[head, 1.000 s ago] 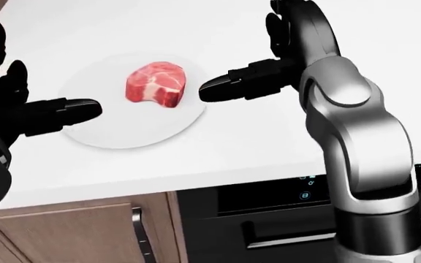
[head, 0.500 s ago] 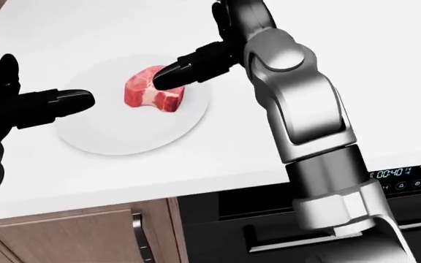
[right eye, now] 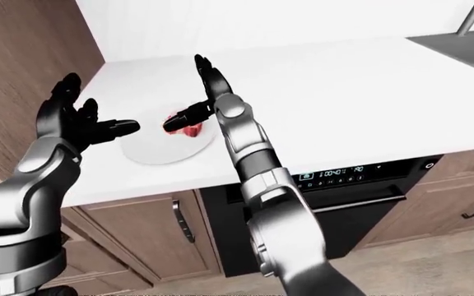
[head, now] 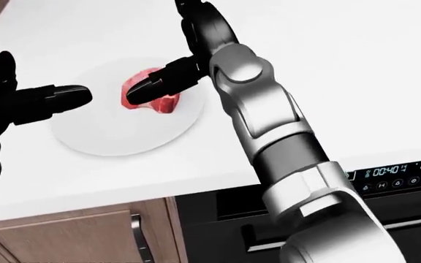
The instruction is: Place the steak on the rack of the oven.
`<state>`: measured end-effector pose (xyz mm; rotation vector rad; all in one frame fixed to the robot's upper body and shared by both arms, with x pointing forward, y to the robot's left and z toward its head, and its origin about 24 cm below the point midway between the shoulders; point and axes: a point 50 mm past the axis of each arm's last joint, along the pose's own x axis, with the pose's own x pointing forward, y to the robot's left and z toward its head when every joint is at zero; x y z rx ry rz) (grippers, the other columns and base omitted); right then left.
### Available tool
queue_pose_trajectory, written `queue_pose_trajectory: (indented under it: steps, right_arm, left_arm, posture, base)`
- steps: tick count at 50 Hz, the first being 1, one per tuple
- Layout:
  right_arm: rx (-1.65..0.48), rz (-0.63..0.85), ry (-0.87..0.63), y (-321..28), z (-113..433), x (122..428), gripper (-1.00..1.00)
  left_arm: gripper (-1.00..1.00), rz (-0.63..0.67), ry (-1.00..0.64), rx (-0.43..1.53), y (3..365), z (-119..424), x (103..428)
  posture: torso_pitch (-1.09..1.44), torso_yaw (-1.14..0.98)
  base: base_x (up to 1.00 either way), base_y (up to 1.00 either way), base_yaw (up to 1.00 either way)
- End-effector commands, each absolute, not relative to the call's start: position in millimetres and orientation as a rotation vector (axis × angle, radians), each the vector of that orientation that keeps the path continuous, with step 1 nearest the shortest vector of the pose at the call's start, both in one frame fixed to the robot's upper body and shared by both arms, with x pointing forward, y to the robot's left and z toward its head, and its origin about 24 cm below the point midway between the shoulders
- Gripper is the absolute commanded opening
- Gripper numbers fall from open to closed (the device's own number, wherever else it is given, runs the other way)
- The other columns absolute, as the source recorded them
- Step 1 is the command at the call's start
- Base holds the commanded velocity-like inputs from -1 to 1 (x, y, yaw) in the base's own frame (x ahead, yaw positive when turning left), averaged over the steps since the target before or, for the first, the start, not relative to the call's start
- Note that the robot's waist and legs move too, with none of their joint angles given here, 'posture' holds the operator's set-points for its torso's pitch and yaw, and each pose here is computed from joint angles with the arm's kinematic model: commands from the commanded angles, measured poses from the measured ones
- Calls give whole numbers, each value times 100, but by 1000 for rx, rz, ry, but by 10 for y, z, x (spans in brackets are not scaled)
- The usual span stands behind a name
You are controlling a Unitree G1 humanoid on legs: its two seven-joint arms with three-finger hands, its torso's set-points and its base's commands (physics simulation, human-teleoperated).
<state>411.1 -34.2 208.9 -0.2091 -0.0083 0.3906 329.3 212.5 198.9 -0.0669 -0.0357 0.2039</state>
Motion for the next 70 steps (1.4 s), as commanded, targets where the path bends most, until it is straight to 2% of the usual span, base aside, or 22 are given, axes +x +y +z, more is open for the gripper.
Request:
queue_pose_trajectory:
  steps: [1,18,55,59,61,70]
  right_arm:
    - [-209,395,-133,-297,2371,4095,100]
    - [-206,406,-100,-266,2165,4108,100]
    - [-235,414,-73,-215,2136,4138,100]
    - [-235,416,-72,-205,2134,4136,97]
    - [-233,416,-73,-205,2134,4137,88]
    - [-236,419,-72,-183,2109,4129,88]
  left_arm:
    - [100,203,-137,-65,2128,2214,3257]
    - [100,200,-130,-60,2127,2160,3254]
    - [100,195,-128,-57,2112,2155,3261]
    - [100,196,-127,-59,2112,2147,3267]
    - [100,196,-128,-61,2112,2144,3268]
    - [100,198,-128,-62,2119,2150,3264]
  posture:
    - [0,0]
    - [0,0]
    - [0,0]
    - [0,0]
    - [0,0]
    - [0,0]
  base:
    - [0,0,0]
    - [0,0,0]
    - [0,0,0]
    - [0,0,0]
    - [0,0,0]
    - [0,0,0]
